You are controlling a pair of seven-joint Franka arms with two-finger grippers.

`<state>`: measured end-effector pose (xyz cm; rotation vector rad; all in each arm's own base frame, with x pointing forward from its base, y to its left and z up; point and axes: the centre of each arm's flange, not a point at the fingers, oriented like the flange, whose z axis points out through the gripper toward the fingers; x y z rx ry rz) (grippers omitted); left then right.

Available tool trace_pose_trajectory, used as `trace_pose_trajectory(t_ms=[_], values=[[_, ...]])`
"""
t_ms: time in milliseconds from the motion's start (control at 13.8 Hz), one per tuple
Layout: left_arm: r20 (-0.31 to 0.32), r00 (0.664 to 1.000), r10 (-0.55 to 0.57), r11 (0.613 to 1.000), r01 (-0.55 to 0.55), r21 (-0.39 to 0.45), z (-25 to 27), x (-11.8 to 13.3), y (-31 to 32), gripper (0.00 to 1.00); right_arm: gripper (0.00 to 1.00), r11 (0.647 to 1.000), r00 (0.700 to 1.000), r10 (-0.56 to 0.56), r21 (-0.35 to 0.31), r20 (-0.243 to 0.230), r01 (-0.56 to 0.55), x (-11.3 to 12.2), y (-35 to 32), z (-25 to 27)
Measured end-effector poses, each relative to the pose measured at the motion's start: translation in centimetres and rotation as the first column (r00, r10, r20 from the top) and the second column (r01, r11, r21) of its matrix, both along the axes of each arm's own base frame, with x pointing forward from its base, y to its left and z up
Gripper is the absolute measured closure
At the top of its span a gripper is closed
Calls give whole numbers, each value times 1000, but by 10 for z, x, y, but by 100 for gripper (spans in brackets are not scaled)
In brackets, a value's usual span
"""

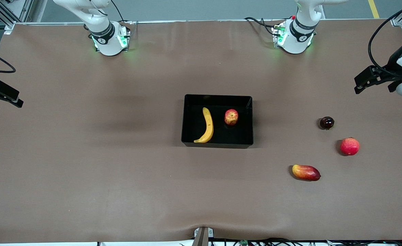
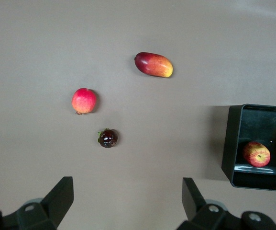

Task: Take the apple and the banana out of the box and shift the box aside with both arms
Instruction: 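Reach the left gripper into the black box toward the red apple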

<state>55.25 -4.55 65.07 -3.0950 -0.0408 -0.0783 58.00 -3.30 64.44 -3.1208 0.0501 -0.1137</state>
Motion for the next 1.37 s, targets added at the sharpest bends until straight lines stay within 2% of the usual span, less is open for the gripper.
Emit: trace_pose_trajectory(t_ms=[434, 579, 796, 1085, 1374], values=[[-23, 1000, -9, 1000, 10, 18, -2, -3, -4, 0, 0, 1000, 1000, -1, -2, 12, 1, -12, 1, -2], [-65, 998, -22, 999, 24, 22, -14, -6, -21, 0, 0, 1000, 1000, -1, -2, 13, 1, -12, 1, -2], [-100, 995, 23, 999, -20, 33, -60, -12, -90, 0, 0, 1000, 1000, -6, -2, 20, 6, -12, -2, -2], [-43, 988, 147, 989, -147, -5, -143, -20, -187, 0, 0, 1000, 999, -10, -3, 31, 10, -11, -4, 0], [-55, 962, 266, 959, -270, -82, -225, -20, -256, 0, 0, 1000, 999, -10, -3, 32, 10, -11, -4, 1]])
